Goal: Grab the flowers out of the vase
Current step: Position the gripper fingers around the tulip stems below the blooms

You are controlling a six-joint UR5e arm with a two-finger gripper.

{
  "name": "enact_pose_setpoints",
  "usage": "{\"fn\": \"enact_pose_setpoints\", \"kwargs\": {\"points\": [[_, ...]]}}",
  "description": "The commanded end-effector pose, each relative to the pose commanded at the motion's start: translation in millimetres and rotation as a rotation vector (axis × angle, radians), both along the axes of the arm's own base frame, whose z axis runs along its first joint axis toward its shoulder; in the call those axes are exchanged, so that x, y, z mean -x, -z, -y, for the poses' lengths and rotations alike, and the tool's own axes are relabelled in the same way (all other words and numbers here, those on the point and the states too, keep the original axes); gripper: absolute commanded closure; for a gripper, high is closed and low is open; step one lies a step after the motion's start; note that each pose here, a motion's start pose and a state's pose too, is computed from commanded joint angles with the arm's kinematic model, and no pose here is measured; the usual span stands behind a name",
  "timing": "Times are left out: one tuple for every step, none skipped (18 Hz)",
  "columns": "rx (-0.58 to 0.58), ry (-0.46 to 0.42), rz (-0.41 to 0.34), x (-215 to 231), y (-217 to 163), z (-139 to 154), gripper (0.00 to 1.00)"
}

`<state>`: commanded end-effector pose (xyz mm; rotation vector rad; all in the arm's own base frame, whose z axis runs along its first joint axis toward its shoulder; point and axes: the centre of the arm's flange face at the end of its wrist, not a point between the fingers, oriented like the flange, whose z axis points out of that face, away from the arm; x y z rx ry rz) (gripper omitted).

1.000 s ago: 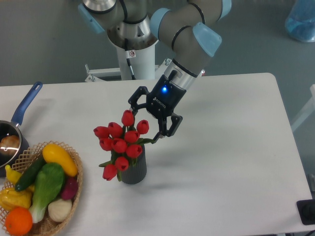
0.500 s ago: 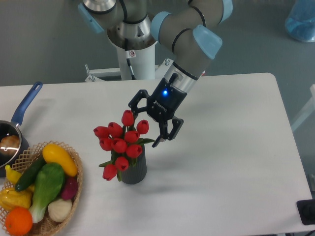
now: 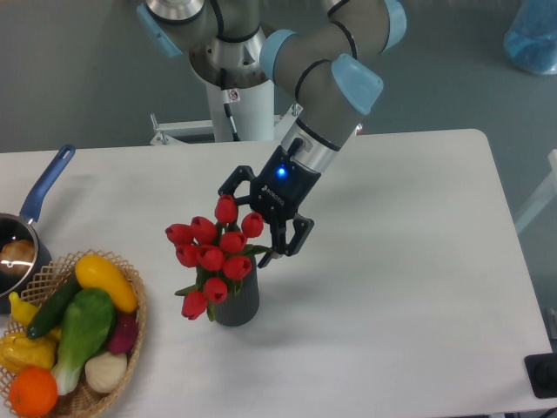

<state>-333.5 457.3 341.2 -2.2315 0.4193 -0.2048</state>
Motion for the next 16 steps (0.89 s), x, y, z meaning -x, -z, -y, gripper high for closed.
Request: {"fn": "enact_pose_setpoints", "kwargs": {"points": [[-0.005,0.011,-0.003,-2.6,-0.4,-4.3,0.00],[-0.005,0.017,0.000,-5.3,0.5,-6.5,0.00],[-0.001,0.020,0.003,-5.7,3.6,-8.1,0.00],[-0.001,0.025,0.006,-6.7,5.9,-10.5,0.00],[-0.001,0.030,0.006,-8.8,5.9,-12.0,0.00],[-0.001,0.030,0.006,-8.8,5.9,-12.0,0.00],[0.001,0.030,0.009,-8.4,7.6,-12.3,0.00],[0.000,0.030,0.008,-8.1,8.0,-12.5,0.00],[-0.001,0.030,0.009,-8.2,7.9,-12.6,0.00],[-0.001,0.030,0.010,-7.9,8.7,-12.8,0.00],[-0.003,0.030,0.008,-7.9,7.2,-12.9,0.00],[-0.003,0.030,0.008,-7.6,7.8,-13.1,0.00],[-0.004,0.031,0.007,-7.6,7.8,-13.1,0.03],[-0.005,0.032,0.008,-7.7,7.7,-13.1,0.04],[-0.010,0.032,0.008,-7.2,7.2,-12.9,0.07],[-0.032,0.040,0.012,-5.9,6.3,-12.5,0.07]]}}
